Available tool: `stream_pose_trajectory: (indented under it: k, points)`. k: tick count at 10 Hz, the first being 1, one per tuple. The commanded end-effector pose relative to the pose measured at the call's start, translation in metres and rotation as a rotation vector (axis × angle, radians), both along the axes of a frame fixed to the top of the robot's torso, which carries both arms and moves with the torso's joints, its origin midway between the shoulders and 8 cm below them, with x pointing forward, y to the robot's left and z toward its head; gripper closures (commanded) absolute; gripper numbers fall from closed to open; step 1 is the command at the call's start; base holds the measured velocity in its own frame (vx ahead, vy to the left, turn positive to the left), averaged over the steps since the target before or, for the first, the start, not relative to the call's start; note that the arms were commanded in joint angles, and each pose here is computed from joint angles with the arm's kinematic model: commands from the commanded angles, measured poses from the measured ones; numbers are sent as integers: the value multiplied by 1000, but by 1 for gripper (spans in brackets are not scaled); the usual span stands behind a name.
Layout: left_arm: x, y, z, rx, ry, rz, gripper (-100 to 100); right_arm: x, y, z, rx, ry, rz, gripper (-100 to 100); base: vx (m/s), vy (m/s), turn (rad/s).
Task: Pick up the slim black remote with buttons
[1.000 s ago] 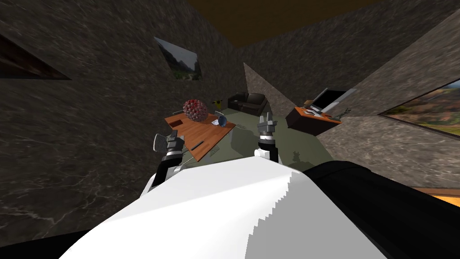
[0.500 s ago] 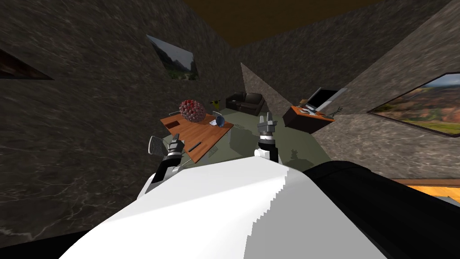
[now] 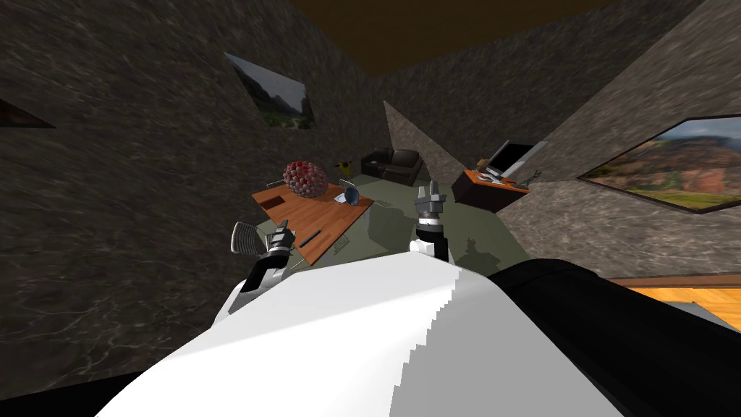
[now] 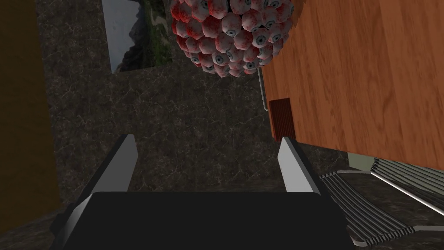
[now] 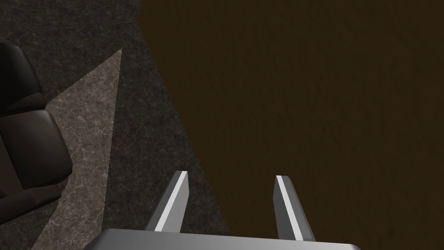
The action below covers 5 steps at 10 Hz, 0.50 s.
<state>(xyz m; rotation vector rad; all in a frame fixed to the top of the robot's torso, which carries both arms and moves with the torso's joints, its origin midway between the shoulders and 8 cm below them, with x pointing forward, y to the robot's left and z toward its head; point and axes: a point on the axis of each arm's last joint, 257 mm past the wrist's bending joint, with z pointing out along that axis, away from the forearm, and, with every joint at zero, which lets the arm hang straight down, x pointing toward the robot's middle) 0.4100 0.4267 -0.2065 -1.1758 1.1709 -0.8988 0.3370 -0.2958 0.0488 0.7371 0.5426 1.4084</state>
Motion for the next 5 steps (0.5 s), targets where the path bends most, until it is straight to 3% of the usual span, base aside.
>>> stream_pose_trajectory:
  k: [1, 2, 3, 4, 5]
  points:
    - [0, 20, -18, -23, 59, 31, -100, 0, 0, 0, 0, 0, 0, 0, 7, -19, -111]
    - [0, 21, -23, -26, 76, 34, -100, 0, 0, 0, 0, 0, 0, 0, 9, -19, -67]
    - [-2, 38, -37, -48, 118, 64, -100, 0, 0, 0, 0, 0, 0, 0, 13, -22, -100]
    - [-3, 39, -43, -53, 141, 70, -100, 0, 0, 0, 0, 0, 0, 0, 11, -18, -54]
    - [-7, 57, -58, -79, 186, 103, -100, 0, 0, 0, 0, 0, 0, 0, 19, -25, -121]
